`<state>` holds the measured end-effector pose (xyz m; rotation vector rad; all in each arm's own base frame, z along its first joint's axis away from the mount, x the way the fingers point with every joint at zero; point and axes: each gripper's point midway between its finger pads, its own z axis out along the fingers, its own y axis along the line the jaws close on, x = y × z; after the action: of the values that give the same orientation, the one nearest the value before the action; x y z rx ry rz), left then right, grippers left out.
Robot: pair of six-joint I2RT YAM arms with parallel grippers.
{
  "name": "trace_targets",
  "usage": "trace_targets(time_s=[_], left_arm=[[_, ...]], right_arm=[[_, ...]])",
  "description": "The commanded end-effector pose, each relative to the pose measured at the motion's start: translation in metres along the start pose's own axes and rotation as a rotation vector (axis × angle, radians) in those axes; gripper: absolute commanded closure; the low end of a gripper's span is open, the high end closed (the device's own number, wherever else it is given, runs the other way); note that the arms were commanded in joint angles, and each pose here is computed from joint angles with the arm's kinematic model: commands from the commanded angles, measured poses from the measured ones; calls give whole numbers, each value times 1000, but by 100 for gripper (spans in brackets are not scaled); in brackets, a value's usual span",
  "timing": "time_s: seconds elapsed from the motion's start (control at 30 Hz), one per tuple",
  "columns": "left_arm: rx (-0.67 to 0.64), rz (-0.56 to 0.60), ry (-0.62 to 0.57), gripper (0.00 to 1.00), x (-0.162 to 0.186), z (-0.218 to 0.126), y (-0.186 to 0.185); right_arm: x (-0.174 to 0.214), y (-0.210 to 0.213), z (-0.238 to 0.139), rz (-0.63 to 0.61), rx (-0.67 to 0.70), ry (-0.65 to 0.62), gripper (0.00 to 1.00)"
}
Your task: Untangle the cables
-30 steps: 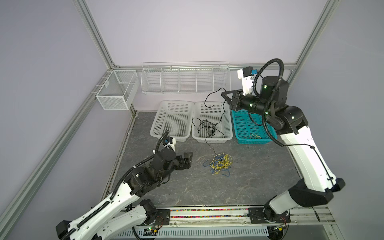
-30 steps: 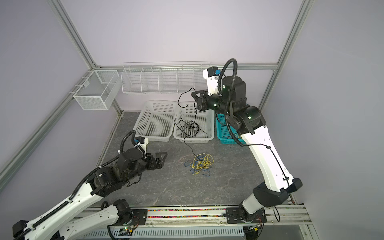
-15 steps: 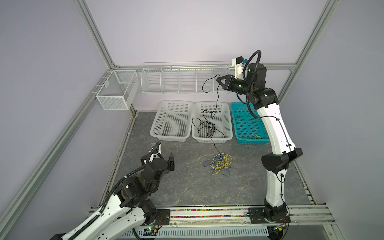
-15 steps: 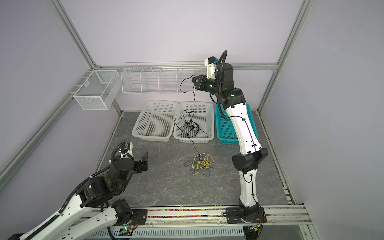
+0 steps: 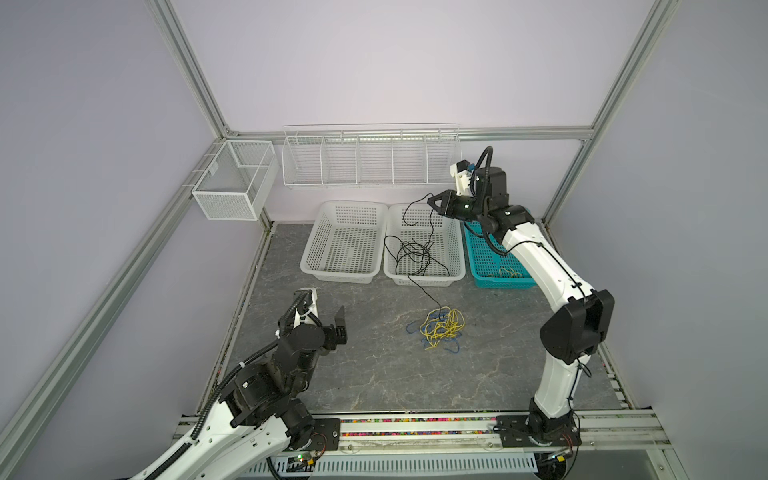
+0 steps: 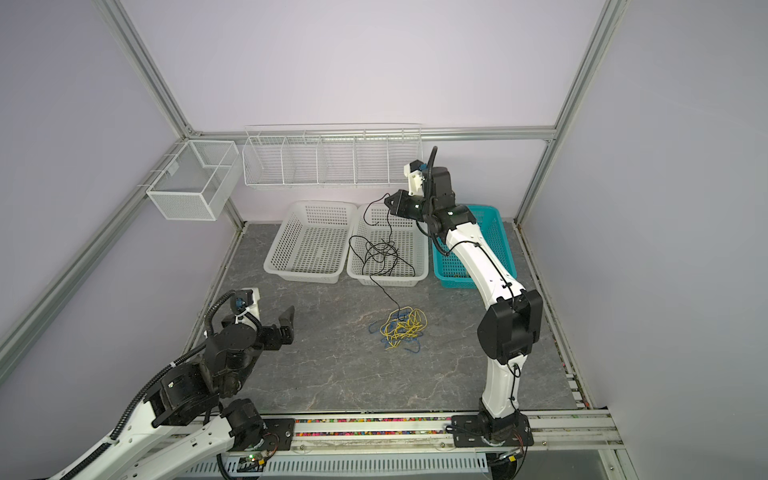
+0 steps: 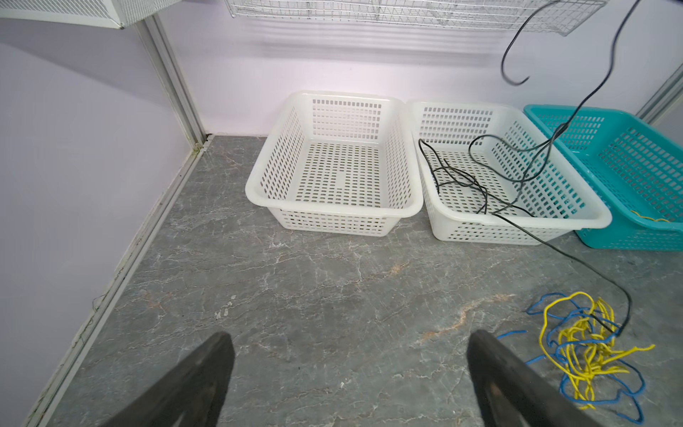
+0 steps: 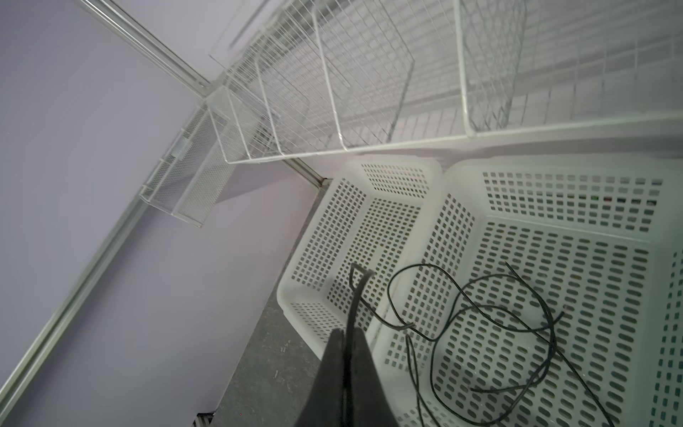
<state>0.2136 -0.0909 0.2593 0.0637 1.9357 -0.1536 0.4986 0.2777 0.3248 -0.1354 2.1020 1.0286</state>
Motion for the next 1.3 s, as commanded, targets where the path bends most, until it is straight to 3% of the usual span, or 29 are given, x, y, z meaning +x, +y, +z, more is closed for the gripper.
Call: trace_targets(time_s=[0.0,0.17,0.27,0.37,0.6,0.77,0.93,1.1,1.27], left_arm=[[28,13,12,1,5,2,-5],[50,18,22,1,7,3,-9],[60,23,32,1,9,4,-12],[68,26,40,1,10,5,-15],[71,28,41,1,11,5,-15],[70,30,41,1,11,5,-15],[78,35,47,1,12,6,-17],[82,43,58,1,14,7,-19],[83,43,55,1,14,7,-18]], right_arm=[[1,-25,12,-21,55,-28,93],[31,-66,34,38,151,47,88],[48,-76,44,65,177,137,75],[59,-79,42,55,212,204,53],[63,-50,-7,-74,288,223,33],[97,-37,-52,-120,322,229,27],[145,-56,-92,-29,379,231,23],[199,-58,-96,101,289,295,23],[239,-74,-87,206,283,339,24]])
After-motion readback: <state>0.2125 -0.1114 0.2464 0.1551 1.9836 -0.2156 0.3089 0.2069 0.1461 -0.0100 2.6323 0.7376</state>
